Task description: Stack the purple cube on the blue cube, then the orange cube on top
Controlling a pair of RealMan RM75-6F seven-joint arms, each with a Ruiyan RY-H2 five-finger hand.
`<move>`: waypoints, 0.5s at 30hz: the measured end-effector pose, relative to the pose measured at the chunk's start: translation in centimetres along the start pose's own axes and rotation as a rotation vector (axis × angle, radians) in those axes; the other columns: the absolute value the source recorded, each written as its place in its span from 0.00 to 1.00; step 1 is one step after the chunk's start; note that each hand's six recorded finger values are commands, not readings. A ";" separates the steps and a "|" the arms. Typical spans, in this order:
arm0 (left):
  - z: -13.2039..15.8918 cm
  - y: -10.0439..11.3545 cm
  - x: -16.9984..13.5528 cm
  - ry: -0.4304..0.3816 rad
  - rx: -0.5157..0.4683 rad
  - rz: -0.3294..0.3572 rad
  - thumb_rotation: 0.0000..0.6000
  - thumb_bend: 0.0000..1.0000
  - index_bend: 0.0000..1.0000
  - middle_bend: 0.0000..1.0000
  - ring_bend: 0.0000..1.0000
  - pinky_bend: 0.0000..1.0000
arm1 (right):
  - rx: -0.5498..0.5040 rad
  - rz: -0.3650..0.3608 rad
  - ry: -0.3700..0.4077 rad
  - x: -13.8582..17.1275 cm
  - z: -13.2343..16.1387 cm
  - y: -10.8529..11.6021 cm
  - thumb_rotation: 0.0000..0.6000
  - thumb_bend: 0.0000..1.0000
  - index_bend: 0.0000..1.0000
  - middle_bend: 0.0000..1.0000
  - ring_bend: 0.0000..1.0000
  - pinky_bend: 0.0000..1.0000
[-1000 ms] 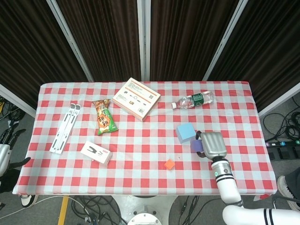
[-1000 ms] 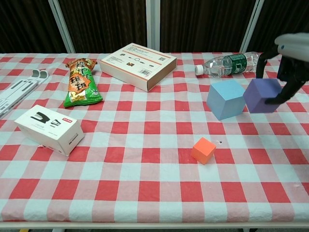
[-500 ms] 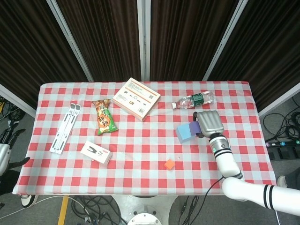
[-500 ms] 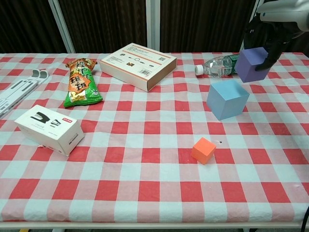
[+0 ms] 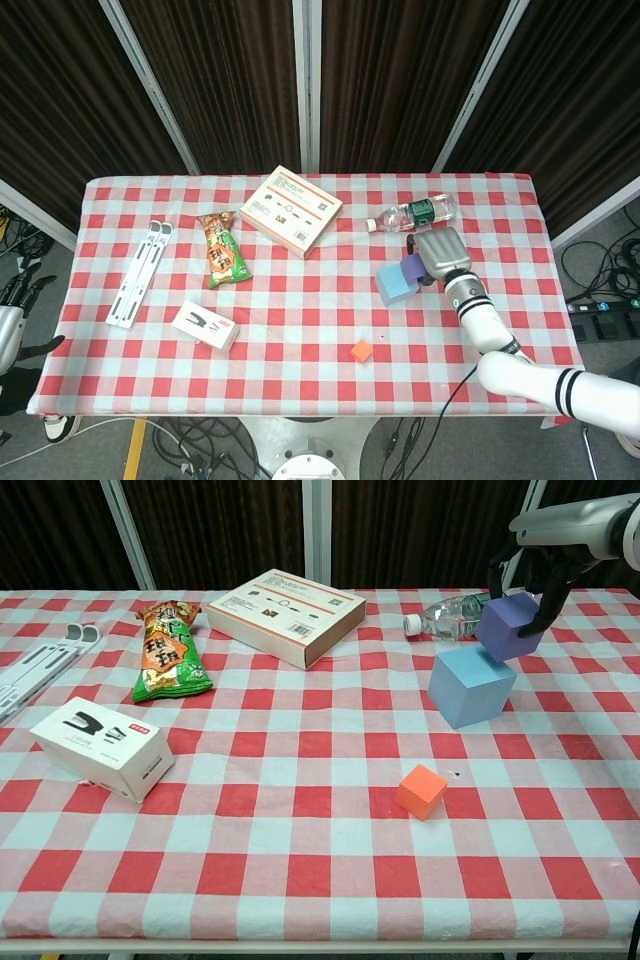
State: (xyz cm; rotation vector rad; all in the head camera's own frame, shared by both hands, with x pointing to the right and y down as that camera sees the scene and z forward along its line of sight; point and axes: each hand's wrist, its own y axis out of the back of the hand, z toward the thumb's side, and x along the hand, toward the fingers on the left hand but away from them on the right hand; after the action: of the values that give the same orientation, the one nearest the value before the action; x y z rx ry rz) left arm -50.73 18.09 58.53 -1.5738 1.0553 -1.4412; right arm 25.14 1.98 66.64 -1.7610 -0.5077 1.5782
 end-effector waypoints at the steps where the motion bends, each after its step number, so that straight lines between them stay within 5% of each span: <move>1: 0.0 0.0 0.0 0.001 0.001 0.000 1.00 0.05 0.22 0.14 0.13 0.27 | 0.000 0.003 0.009 -0.1 0.2 -0.1 1.00 0.06 0.51 1.00 1.00 1.00; 15: 0.0 0.0 0.1 0.003 0.003 -0.003 1.00 0.05 0.22 0.14 0.13 0.27 | -0.021 0.030 0.069 -0.2 1.6 -0.8 1.00 0.05 0.51 1.00 1.00 1.00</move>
State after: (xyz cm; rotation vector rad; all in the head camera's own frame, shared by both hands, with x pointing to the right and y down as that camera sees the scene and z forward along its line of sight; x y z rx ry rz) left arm -50.76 17.97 58.63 -1.5716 1.0522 -1.4474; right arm 23.64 2.74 67.33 -1.8403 -0.4682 1.5315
